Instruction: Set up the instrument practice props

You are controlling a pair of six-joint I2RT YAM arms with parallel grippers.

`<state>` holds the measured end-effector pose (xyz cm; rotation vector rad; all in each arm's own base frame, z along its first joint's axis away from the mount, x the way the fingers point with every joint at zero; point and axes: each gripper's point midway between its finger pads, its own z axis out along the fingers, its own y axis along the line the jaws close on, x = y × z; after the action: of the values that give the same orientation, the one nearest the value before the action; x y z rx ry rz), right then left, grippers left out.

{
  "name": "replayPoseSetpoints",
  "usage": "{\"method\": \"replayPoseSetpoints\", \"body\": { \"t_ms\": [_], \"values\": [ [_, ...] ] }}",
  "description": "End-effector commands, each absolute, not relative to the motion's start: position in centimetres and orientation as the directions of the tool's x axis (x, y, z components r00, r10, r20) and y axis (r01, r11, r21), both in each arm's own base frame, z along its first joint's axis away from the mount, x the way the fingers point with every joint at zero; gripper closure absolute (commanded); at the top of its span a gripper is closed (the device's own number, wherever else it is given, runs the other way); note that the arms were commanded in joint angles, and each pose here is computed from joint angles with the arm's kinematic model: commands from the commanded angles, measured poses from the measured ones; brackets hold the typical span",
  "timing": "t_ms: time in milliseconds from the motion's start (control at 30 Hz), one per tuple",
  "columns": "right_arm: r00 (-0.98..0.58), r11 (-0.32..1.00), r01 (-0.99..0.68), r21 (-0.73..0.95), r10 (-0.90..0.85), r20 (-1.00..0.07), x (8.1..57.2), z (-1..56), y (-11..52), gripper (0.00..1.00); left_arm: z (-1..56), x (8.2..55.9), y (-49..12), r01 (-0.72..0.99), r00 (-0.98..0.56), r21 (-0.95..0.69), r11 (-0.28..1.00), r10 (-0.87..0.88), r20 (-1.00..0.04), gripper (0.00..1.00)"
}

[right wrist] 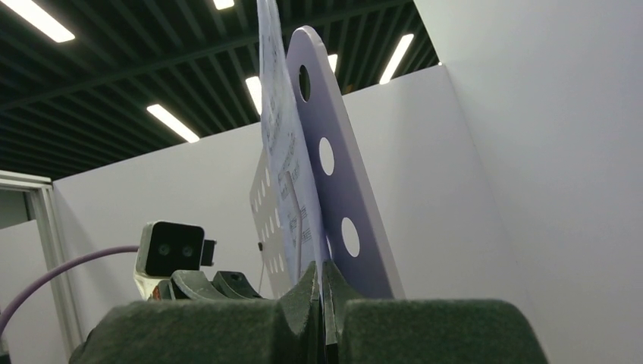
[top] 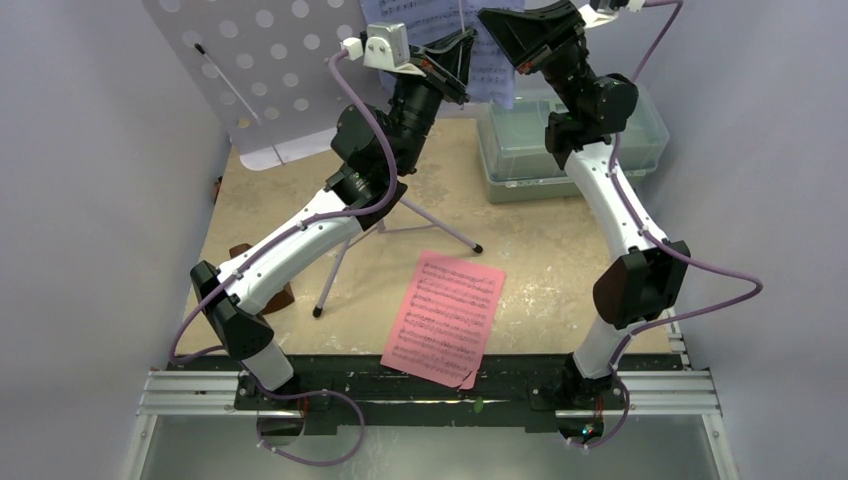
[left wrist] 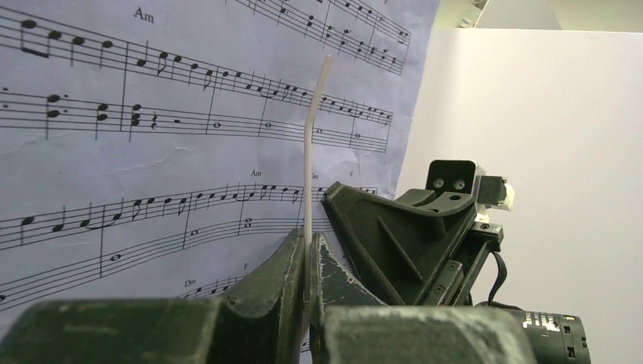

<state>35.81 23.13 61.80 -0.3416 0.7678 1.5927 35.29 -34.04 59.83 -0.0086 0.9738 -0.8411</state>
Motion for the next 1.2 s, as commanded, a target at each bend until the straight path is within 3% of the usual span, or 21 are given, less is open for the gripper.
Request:
{"method": "replayPoseSetpoints", "body": {
  "t_ms": [0, 533, 867, 1167],
  "values": [
    [-0.165, -0.015, -0.969, 0.246, 0.780, -0.604, 35.3, 62.7, 23.1, 1.00, 63.3, 33.1, -31.3, 0.650, 0.329, -0.373, 0.662, -0.687, -0.648, 1.00],
    [-0.185, -0.025, -0.966, 0.257, 0.760, -0.623, 35.3, 62.2, 24.3, 1.00, 63.2, 33.1, -31.1, 0.650, 0.323, -0.383, 0.656, -0.694, -0.643, 1.00],
    [-0.096, 0.118, -0.957, 0.264, 0.730, -0.677, 34.9, 62.9, 23.6, 0.63, 62.6, 32.7, -30.3, 0.643, 0.307, -0.419, 0.641, -0.717, -0.626, 0.71],
    [0.007, 0.406, -0.850, 0.336, 0.646, -0.763, 37.2, 61.9, 21.4, 0.37, 62.0, 31.8, -29.5, 0.652, 0.276, -0.435, 0.621, -0.729, -0.627, 0.45]
  ]
}}
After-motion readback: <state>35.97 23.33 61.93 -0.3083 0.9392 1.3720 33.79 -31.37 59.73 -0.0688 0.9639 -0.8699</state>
